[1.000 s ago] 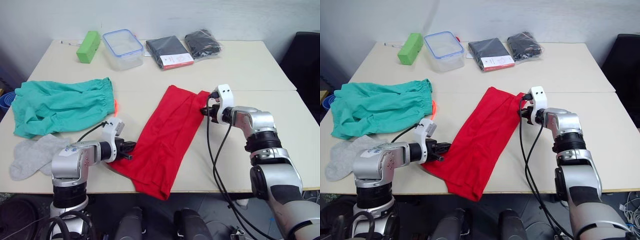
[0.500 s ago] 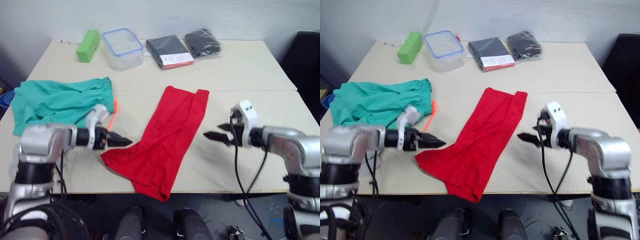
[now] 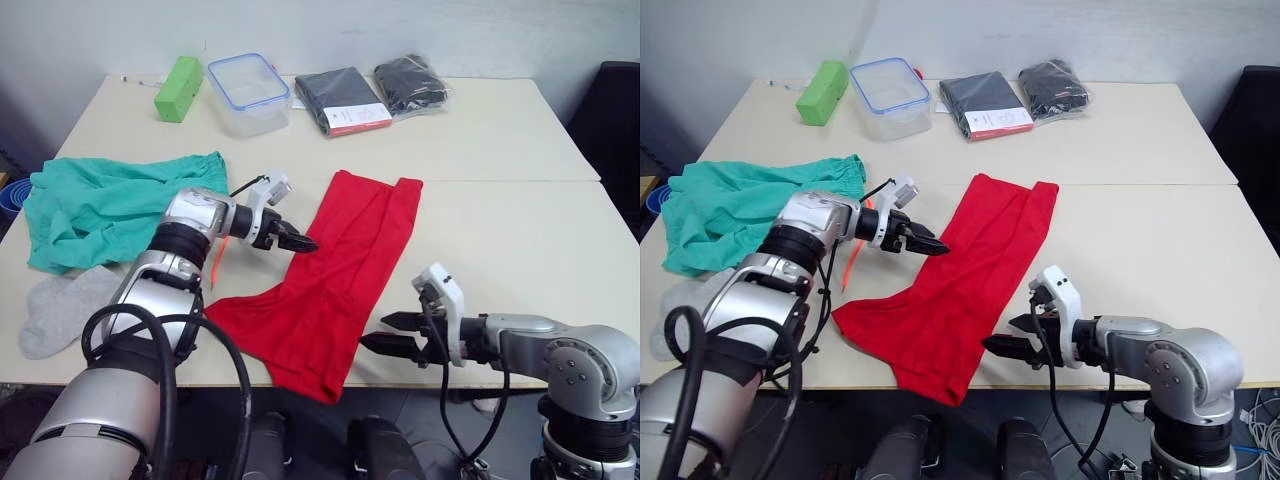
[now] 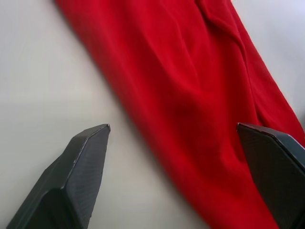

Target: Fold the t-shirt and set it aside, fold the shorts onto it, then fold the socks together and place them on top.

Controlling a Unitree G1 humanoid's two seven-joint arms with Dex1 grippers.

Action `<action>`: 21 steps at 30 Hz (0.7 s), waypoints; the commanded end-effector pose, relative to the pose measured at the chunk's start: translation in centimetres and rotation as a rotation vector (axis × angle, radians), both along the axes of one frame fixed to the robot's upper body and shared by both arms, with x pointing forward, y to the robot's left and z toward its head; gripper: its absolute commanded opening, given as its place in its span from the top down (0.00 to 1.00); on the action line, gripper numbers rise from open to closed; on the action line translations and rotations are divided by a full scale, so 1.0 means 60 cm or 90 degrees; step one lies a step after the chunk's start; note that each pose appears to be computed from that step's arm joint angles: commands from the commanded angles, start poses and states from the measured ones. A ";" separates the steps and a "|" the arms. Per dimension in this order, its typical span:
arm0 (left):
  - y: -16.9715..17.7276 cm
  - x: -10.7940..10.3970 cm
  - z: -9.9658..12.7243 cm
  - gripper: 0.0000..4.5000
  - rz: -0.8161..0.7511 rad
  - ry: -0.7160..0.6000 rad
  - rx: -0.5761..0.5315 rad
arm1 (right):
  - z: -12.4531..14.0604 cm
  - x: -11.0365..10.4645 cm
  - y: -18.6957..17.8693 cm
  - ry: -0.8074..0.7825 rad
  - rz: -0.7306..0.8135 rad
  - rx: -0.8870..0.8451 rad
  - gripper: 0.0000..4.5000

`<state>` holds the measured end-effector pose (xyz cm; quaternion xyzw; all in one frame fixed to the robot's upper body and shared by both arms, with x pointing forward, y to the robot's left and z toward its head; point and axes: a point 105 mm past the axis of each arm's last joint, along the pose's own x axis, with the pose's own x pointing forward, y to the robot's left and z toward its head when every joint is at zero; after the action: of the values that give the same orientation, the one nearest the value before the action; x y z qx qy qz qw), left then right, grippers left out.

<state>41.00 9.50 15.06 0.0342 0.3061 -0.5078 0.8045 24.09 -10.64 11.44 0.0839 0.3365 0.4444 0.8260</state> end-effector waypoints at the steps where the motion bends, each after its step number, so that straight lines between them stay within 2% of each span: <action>1: -0.010 0.005 -0.004 0.01 -0.004 -0.008 0.001 | -0.013 -0.003 0.016 0.029 0.011 0.011 0.00; 5: -0.016 0.006 -0.013 0.01 0.002 -0.001 0.009 | -0.028 0.004 0.037 0.054 0.006 0.017 0.00; 8: -0.013 0.008 -0.016 0.14 0.014 0.000 0.011 | -0.036 0.020 0.049 0.064 -0.017 0.024 0.00; 11: -0.016 0.007 -0.014 0.35 0.014 0.007 0.000 | -0.046 0.034 0.045 0.063 -0.053 0.012 0.21; 19: -0.027 0.012 -0.004 0.93 0.027 -0.001 -0.024 | -0.049 0.022 0.034 0.066 -0.030 0.000 0.88; 20: -0.028 0.013 -0.003 1.00 0.031 -0.003 -0.027 | -0.047 0.021 0.032 0.062 -0.023 -0.002 0.95; 21: -0.027 0.014 -0.003 1.00 0.035 -0.006 -0.029 | -0.045 0.019 0.029 0.058 -0.016 -0.005 0.99</action>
<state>41.48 8.09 13.72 0.0094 0.3092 -0.4916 0.8140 26.18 -8.95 9.40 0.1116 0.3545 0.4172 0.8293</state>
